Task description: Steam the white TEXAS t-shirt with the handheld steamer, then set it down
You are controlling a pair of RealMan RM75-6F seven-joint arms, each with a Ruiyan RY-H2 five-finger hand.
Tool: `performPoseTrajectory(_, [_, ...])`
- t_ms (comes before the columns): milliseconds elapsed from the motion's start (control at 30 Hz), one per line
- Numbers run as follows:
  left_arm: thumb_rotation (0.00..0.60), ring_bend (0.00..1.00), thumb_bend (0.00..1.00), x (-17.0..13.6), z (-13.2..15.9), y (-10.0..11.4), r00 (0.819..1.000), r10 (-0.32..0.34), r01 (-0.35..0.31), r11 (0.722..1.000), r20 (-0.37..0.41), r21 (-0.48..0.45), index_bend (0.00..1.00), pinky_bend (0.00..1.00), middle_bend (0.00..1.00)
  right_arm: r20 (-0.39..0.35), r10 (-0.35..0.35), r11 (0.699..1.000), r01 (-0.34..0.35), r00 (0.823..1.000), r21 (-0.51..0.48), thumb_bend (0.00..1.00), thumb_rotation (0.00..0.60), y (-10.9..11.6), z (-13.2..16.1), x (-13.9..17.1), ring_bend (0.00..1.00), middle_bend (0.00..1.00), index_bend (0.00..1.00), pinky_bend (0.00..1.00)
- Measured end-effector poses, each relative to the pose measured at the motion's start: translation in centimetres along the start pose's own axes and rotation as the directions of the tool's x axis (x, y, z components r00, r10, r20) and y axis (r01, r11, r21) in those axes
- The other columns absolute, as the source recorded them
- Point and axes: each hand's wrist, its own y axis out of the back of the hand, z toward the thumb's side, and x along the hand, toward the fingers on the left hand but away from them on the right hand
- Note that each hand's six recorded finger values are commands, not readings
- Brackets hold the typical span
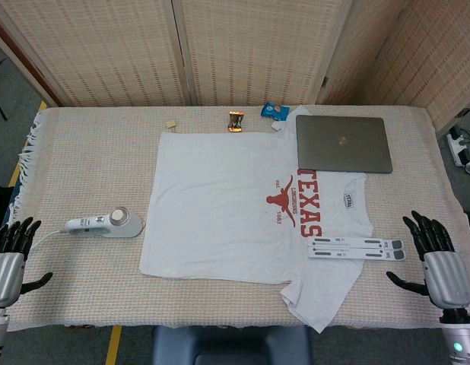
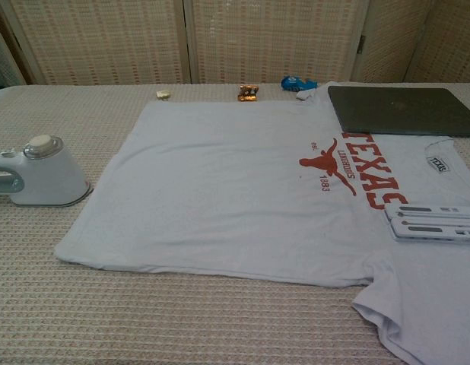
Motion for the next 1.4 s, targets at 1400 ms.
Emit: performPoseTrajectory(1400, [0.600, 0.23, 0.24, 14.1, 6.9, -7.5, 0.986, -0.167, 0.167, 0.986, 0.008, -0.028, 0.31, 0.15, 0.31, 0.032, -0.036, 0.999, 0.036, 0.999, 0.022, 0.00, 0.560, 1.5, -1.3, 0.4, 0.00, 0.00, 0.00, 0.00])
